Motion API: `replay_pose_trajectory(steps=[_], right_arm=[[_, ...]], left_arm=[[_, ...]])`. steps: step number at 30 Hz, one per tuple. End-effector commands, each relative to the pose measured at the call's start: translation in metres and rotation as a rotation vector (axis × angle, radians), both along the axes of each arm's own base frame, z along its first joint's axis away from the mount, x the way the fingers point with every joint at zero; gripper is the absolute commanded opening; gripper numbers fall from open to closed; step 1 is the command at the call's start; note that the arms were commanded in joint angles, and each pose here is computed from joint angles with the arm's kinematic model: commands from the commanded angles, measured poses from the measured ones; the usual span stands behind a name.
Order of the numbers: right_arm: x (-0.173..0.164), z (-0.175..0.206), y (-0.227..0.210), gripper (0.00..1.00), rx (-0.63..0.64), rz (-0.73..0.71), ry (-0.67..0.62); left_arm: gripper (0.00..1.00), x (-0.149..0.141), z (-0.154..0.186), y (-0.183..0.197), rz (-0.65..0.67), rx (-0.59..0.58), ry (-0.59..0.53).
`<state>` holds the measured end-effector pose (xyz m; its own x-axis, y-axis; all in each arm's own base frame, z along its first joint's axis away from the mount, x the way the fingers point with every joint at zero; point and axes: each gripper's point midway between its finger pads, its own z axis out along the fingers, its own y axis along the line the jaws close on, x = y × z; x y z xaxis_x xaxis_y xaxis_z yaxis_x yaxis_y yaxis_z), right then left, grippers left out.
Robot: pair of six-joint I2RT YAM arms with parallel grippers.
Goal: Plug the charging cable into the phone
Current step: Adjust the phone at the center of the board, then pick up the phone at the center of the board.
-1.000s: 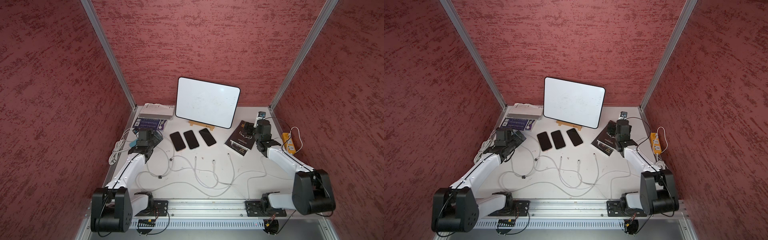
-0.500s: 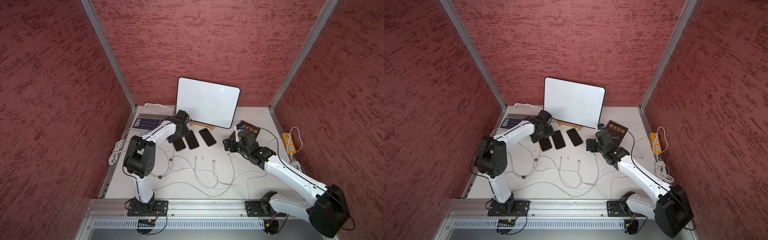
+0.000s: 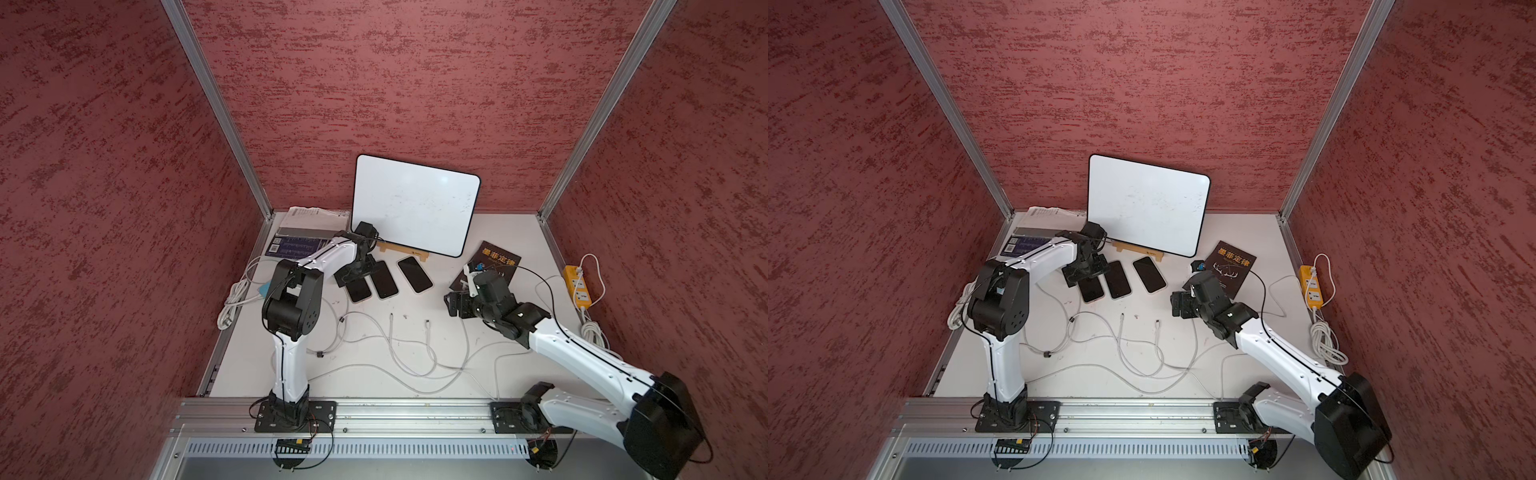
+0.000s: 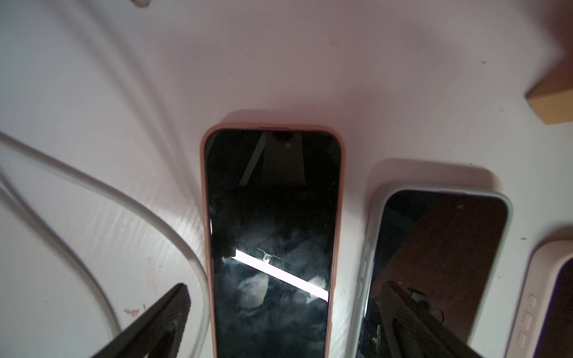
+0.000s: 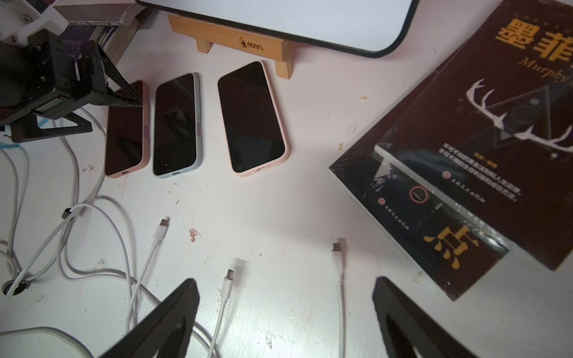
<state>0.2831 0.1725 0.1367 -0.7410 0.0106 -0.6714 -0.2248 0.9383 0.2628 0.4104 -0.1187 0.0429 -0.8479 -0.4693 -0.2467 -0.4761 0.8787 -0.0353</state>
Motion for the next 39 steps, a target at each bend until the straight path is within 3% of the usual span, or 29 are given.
replay_pose_trajectory(steps=[1, 6, 11, 19, 26, 31, 39], right_arm=[[0.0, 0.001, 0.005, 0.91, 0.008, 0.017, -0.01], [0.002, -0.007, 0.007, 0.91, -0.003, 0.019, 0.013], [0.002, -0.01, 0.011, 0.91, 0.005, 0.031, 0.027], [0.003, -0.013, 0.011, 0.91, -0.002, 0.032, 0.031], [0.002, -0.014, 0.012, 0.92, 0.002, 0.037, 0.036], [0.001, -0.014, 0.015, 0.92, 0.013, 0.048, 0.04], [0.001, -0.013, 0.014, 0.93, 0.01, 0.051, 0.033]], left_arm=[[0.98, 0.005, -0.016, 0.003, 0.008, -0.031, -0.005], [0.98, 0.003, -0.032, -0.002, 0.002, -0.053, 0.013], [0.98, -0.009, -0.041, 0.007, 0.008, 0.006, 0.054], [0.98, -0.021, 0.003, 0.02, 0.009, 0.029, -0.026], [0.98, 0.004, 0.044, 0.005, -0.038, -0.037, -0.131], [0.94, 0.031, 0.036, 0.014, -0.012, -0.072, -0.121], [0.94, 0.052, 0.021, 0.03, 0.014, -0.09, -0.106]])
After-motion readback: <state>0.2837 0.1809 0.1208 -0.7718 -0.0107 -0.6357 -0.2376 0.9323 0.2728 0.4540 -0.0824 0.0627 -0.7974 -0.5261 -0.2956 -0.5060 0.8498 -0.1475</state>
